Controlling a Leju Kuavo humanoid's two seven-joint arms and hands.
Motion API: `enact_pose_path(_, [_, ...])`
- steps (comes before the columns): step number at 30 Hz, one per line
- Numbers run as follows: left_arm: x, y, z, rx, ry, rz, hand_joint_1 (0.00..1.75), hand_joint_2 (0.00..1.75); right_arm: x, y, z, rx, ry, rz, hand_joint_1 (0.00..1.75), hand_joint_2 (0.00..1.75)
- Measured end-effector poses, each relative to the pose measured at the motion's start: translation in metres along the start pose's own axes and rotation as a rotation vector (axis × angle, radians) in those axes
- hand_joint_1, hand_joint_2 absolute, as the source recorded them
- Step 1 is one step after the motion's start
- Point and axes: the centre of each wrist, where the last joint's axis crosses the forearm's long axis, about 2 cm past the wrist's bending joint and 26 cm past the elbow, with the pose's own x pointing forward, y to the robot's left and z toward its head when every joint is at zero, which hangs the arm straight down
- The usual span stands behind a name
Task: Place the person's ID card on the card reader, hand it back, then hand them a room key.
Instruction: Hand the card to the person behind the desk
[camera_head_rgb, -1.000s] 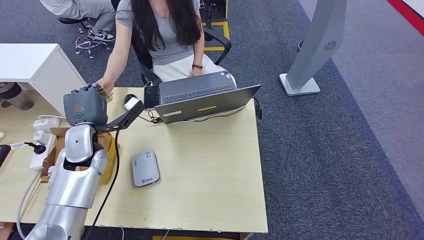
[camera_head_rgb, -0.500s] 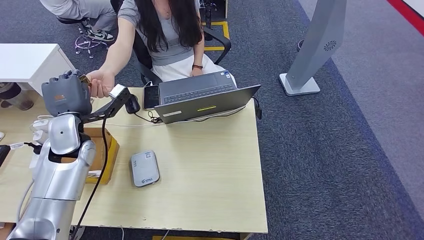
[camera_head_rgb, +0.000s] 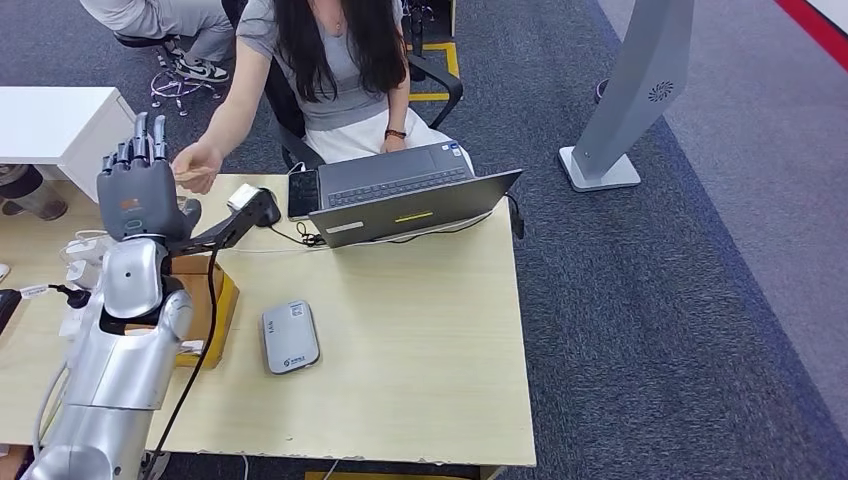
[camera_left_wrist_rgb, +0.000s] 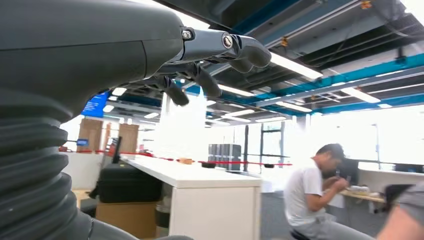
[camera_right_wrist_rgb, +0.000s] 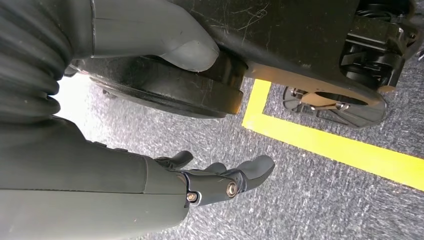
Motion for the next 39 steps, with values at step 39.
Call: enact_pose_path(39, [-0.025, 0.018, 0.266, -0.458, -0.094, 0.165, 0.0, 1.75, -0.012, 0.0, 0.0, -0.059, 0.08, -0.329, 0.0, 1.75])
